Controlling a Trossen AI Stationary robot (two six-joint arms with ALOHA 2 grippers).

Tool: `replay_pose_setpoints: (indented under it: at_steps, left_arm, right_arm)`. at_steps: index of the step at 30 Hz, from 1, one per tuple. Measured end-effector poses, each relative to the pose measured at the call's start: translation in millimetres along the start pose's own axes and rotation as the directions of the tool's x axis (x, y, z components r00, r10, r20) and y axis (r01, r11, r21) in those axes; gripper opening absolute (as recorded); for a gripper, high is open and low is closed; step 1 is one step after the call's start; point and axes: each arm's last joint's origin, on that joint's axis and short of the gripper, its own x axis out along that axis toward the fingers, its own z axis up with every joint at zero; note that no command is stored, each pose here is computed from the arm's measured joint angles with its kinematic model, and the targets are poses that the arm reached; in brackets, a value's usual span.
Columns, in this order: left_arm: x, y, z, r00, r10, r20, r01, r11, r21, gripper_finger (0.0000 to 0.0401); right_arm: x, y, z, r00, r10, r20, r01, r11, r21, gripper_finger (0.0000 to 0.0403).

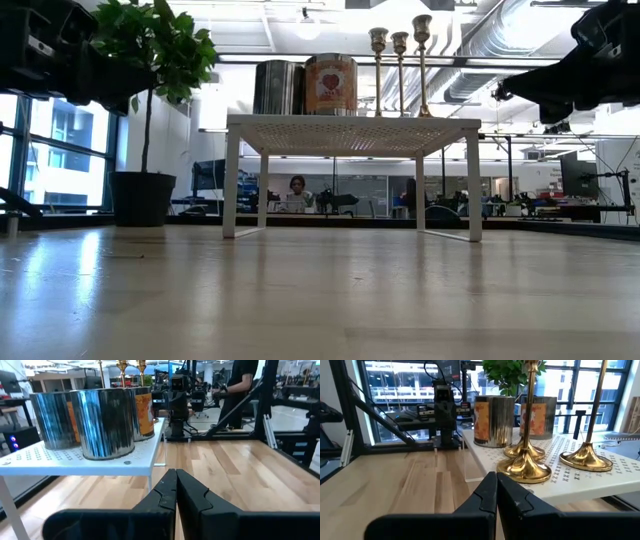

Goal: Pick & Place candle stick holders
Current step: Return to Home Position

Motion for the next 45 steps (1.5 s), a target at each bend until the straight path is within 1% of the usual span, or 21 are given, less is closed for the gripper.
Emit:
replay_pose_setpoints:
  at_steps: [5,16,45]
  left_arm:
    - [0.1,0.0,-0.2,1.000,0.000,-0.001,0.000,1.000,0.016,0.0001]
    - [0.1,-0.7,-0.3,1.000,-0.021,-0.002,0.021,1.000,0.012,0.0001]
    - [0.1,-0.8,-0.3,1.000,-0.025,-0.002,0.025,1.000,0.010,0.0001]
  right_arm:
    - [0.7,0.4,-1.0,1.000,0.001,-0.011,-0.001,1.000,-0.002,0.0001]
    - [0.7,0.4,-0.7,1.000,0.000,-0.008,0.000,1.000,0.000,0.0004]
    - [0.7,0.4,-0.7,1.000,0.001,-0.008,-0.001,1.000,0.000,0.0007]
